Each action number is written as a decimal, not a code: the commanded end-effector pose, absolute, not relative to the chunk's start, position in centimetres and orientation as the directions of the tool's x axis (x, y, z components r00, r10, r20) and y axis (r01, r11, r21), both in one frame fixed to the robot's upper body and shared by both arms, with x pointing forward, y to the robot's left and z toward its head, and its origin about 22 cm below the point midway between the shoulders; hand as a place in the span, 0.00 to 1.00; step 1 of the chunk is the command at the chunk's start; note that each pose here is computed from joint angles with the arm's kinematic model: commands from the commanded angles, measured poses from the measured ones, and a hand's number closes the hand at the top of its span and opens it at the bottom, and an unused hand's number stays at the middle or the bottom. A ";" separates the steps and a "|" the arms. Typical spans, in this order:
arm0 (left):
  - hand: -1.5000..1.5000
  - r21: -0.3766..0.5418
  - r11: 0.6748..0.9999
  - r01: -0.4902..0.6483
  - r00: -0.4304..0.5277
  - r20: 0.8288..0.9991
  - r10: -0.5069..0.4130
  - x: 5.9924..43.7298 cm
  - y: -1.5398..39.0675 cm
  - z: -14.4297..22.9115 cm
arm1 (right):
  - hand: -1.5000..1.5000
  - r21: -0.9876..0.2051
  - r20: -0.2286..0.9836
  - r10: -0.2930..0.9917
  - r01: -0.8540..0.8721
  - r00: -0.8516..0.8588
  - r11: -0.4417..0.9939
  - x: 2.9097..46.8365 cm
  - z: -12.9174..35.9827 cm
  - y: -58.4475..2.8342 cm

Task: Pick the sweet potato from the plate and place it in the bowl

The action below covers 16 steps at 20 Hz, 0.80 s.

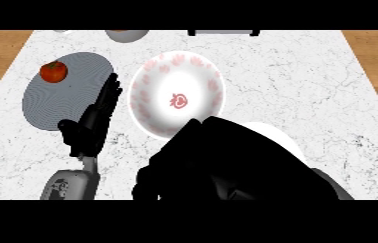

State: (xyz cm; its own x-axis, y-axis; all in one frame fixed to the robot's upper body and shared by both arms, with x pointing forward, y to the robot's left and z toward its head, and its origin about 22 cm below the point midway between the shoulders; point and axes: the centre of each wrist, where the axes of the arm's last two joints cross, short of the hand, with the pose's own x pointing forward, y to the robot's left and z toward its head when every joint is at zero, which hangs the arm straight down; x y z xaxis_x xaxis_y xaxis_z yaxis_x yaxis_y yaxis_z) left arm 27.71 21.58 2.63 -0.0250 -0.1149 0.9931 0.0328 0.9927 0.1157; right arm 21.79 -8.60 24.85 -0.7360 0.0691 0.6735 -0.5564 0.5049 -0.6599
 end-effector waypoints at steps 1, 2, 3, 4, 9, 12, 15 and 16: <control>0.50 0.112 0.992 0.058 -0.035 0.993 -0.111 27.9 20.8 3.1 | 1.00 -0.734 0.602 0.183 -0.448 -0.777 0.511 24.1 25.3 -6.4; 0.50 0.101 0.994 0.043 -0.028 0.995 -0.100 27.3 20.8 2.2 | 1.00 -0.744 0.588 0.206 -0.423 -0.782 0.517 24.5 25.0 -5.3; 0.50 0.118 0.992 0.054 -0.030 0.993 -0.116 26.3 19.6 2.9 | 1.00 -0.772 0.550 0.233 -0.383 -0.802 0.507 26.0 25.6 -6.3; 0.50 0.127 0.991 0.049 -0.039 0.991 -0.125 26.8 22.0 2.7 | 1.00 -0.818 0.487 0.271 -0.325 -0.830 0.474 24.3 24.1 -5.5; 0.50 0.105 0.994 0.043 -0.036 0.994 -0.104 26.8 19.2 3.3 | 1.00 -0.843 0.457 0.350 -0.274 -0.818 0.463 30.7 20.7 -4.5; 0.50 0.115 0.992 0.042 -0.042 0.993 -0.114 27.3 22.3 3.7 | 1.00 -0.824 0.480 0.349 -0.276 -0.805 0.496 33.5 18.7 -4.7; 0.50 0.097 0.995 0.034 -0.035 0.995 -0.096 28.1 21.1 3.3 | 1.00 -0.855 0.430 0.372 -0.237 -0.823 0.462 33.1 15.9 -1.8; 0.50 0.108 0.993 0.045 -0.037 0.994 -0.107 27.4 19.5 1.9 | 1.00 -0.858 0.434 0.389 -0.241 -0.812 0.454 36.0 17.6 -3.0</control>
State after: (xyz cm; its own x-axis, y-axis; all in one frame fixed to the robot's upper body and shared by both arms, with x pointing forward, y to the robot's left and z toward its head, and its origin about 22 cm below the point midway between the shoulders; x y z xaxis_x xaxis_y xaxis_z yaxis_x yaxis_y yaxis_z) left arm 27.74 20.72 2.94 -0.0327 -0.1097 0.9934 0.0432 0.9929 0.1111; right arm 33.14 -3.02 19.17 -0.8100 0.3550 0.4667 -0.2686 0.4828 -0.8335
